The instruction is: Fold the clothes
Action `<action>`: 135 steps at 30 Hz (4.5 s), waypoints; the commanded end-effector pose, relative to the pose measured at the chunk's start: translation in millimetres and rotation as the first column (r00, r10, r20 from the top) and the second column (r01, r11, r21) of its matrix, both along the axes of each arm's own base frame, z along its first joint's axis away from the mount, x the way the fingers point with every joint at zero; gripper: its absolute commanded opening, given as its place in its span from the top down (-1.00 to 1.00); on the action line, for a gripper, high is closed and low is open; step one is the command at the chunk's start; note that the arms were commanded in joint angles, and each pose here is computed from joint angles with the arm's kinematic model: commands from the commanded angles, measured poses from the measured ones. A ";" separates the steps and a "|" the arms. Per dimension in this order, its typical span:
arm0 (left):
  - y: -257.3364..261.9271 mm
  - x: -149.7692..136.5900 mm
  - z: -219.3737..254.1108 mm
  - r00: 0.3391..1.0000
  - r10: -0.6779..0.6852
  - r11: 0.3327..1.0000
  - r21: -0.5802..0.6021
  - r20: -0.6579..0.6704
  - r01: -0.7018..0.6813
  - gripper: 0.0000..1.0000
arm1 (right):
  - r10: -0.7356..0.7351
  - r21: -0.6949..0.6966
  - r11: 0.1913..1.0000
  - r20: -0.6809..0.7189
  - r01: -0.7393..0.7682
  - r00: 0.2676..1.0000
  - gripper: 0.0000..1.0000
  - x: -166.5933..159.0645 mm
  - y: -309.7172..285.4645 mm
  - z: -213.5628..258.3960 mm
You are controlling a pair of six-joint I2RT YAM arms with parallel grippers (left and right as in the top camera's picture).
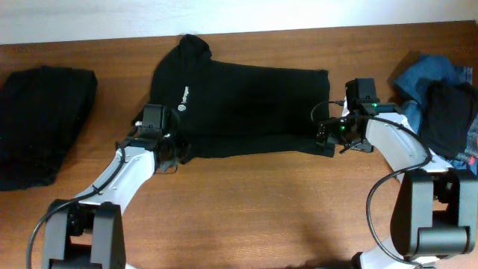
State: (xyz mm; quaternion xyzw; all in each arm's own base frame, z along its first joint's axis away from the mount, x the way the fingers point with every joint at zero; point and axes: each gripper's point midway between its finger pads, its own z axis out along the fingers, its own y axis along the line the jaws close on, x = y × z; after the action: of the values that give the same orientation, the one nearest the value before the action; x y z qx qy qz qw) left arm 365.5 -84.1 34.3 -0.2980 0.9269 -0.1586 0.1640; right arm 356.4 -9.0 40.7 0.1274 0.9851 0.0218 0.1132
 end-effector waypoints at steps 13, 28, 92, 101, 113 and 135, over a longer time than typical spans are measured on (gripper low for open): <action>-6.5 52.2 45.1 0.974 0.012 1.000 -0.027 0.225 -0.007 0.82 | 0.001 -0.009 1.000 -0.011 -0.001 1.000 -0.98 -1.1 -2.8 -6.5; 4.4 98.6 87.3 0.863 -0.126 0.985 0.168 0.489 0.048 0.30 | 0.001 -0.009 1.000 -0.008 -0.001 1.000 -0.98 -0.3 -2.8 -6.3; 8.3 16.5 17.4 0.751 -0.603 0.613 0.447 -0.269 0.652 0.19 | 0.002 -0.001 1.000 -0.006 -0.003 1.000 -0.98 -0.3 -1.3 -7.1; 9.1 11.0 14.3 0.693 -0.652 0.549 0.439 -0.306 0.711 0.15 | 0.002 -0.001 1.000 -0.006 -0.003 1.000 -0.97 -0.3 -1.3 -7.1; 9.9 8.5 -3.9 0.623 -0.715 0.461 0.456 -0.318 0.762 0.14 | 0.002 -0.001 1.000 -0.004 -0.003 1.000 -0.97 0.2 -1.4 -7.0; 21.8 66.0 28.5 0.646 -0.717 0.338 0.680 -0.262 0.650 0.99 | 0.002 -0.002 1.000 0.001 -0.002 1.000 -0.97 1.5 -1.4 -6.7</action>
State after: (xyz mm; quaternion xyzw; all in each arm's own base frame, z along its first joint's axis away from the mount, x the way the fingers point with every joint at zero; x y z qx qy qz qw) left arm 418.5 -64.4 54.1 0.1927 0.9494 0.1336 0.2092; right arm 360.7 -8.9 39.0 0.1273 0.9843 0.0232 0.1200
